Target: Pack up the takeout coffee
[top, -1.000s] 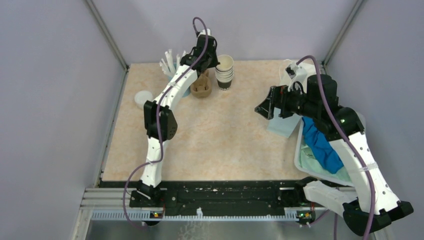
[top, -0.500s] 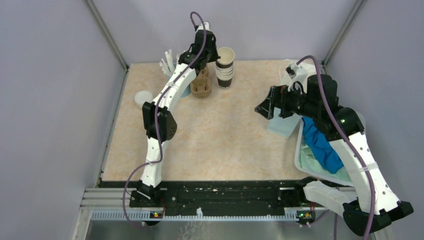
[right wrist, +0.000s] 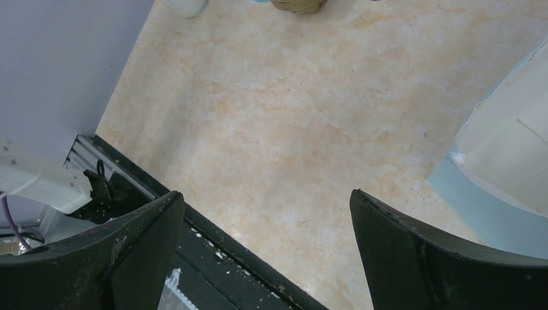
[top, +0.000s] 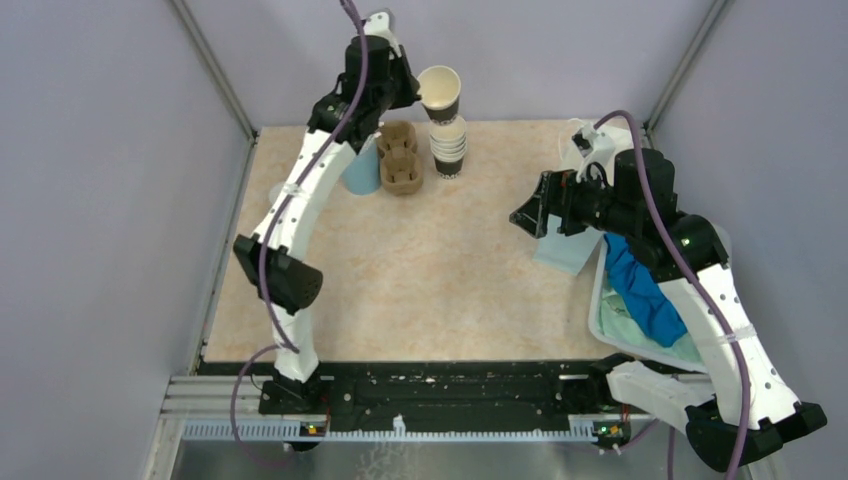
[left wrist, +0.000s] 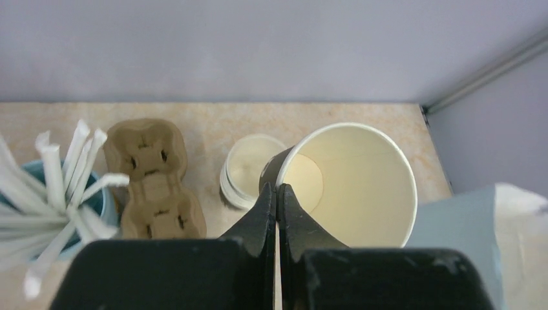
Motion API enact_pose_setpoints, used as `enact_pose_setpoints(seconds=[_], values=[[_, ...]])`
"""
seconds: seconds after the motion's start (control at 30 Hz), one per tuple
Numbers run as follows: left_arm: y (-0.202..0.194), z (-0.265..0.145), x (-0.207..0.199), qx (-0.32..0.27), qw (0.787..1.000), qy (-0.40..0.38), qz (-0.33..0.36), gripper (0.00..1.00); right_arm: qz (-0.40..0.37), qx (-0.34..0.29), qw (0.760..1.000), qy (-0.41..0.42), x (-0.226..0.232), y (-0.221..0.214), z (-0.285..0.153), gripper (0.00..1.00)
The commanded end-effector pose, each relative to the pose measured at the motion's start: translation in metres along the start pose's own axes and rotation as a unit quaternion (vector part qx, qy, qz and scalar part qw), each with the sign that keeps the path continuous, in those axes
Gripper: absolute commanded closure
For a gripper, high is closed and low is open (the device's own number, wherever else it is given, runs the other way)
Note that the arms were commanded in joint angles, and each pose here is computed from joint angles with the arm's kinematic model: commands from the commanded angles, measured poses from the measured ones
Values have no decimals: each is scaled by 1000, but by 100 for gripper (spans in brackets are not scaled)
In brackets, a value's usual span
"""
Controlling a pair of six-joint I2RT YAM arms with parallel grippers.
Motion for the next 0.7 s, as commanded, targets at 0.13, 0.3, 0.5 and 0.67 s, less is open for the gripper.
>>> enact_pose_setpoints(seconds=[0.13, 0.3, 0.5, 0.67], values=[[-55, -135, -16, 80, 985, -133, 72, 100, 2, 3, 999, 35, 11, 1, 2, 1], [-131, -182, -9, 89, 979, -179, 37, 100, 8, 25, 998, 57, 15, -6, 5, 1], [-214, -193, 6, 98, 982, -159, 38, 100, 22, 39, 997, 70, 18, -14, 5, 1], [-250, -185, 21, 110, 984, -129, 51, 100, 27, 46, 996, 75, 20, -21, 3, 1]])
Point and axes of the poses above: each gripper's point midway between its finger pads, its own z axis out along the fingers, its own x axis along the line the jaws close on, y = z × x, the point moved 4 cm from there along -z, back along the fingers, and after that the axes turned 5 degrees about z, right-handed, at the moved point
